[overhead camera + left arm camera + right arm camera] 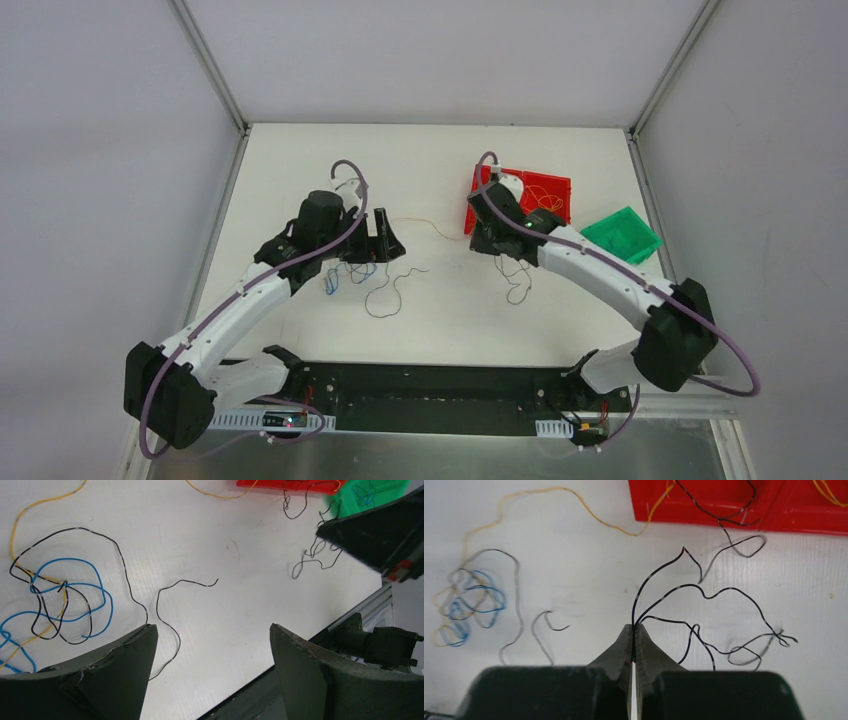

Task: Untangle the cables
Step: Pick up the cable at the center of the board, then place the cable in the bin.

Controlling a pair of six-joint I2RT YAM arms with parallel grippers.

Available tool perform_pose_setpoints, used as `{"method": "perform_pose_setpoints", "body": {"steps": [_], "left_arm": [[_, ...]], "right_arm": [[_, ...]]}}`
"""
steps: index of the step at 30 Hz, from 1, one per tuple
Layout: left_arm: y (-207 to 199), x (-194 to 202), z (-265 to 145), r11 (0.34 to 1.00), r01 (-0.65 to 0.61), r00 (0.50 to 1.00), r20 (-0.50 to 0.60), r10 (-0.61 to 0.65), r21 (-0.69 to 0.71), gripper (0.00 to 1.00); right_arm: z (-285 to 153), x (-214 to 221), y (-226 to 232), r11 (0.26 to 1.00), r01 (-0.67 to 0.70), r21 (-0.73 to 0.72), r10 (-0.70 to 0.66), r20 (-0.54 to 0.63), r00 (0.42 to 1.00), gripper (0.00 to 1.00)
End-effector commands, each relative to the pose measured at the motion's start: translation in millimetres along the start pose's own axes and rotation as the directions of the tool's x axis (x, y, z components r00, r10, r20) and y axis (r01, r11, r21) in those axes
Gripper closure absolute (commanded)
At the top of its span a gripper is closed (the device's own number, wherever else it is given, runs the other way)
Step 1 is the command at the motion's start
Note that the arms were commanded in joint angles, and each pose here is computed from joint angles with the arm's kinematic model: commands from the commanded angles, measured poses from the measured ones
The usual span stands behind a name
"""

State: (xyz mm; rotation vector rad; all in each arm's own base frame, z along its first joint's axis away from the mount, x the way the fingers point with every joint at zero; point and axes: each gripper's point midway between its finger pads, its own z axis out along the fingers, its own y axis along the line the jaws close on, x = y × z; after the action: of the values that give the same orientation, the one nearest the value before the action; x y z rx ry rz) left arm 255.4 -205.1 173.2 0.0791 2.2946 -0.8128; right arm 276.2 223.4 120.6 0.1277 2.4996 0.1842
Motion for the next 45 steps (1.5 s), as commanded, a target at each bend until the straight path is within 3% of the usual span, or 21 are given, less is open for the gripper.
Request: {"method": "perform_pose_setpoints", "body": {"steps": [1, 7, 20, 27, 36, 41, 45], "left_arm": [[-4, -9, -18, 0.999, -0.036, 0.999, 0.024, 0.036, -0.006, 0.15], [-3, -9, -25, 0.999, -0.040, 0.999, 0.035, 0.040, -0.018, 0.15], [14, -16, -7, 0.994, -0.055, 0.999, -0.001, 0.055, -0.097, 0.13], [18, -31, -7, 0.993, 0.000, 1.000, 0.027, 0.003, -0.114, 0.12], [27, -28, -15, 0.989, 0.005, 0.999, 0.040, 0.001, -0.147, 0.11], [30, -28, -15, 0.987, 0.010, 0.999, 0.039, -0.004, -0.163, 0.13], [30, -31, -14, 0.986, 0.010, 0.999, 0.042, -0.003, -0.165, 0.13]], "right_arm": [[-55, -46, 19, 0.978, -0.069, -0.195, 0.079, 0.043, 0.996, 1.00], [-99, -93, 43, 0.877, -0.162, -0.452, 0.181, -0.002, 0.983, 1.00], [-89, -192, 35, 0.781, -0.287, -0.554, 0.327, -0.029, 0.945, 1.00], [-58, -206, 30, 0.717, -0.344, -0.607, 0.405, -0.039, 0.914, 1.00], [-20, -219, 13, 0.687, -0.287, -0.668, 0.375, -0.012, 0.927, 1.00], [3, -212, -3, 0.654, -0.320, -0.685, 0.402, -0.043, 0.915, 1.00], [23, -186, -15, 0.671, -0.344, -0.657, 0.403, -0.066, 0.913, 1.00]]}}
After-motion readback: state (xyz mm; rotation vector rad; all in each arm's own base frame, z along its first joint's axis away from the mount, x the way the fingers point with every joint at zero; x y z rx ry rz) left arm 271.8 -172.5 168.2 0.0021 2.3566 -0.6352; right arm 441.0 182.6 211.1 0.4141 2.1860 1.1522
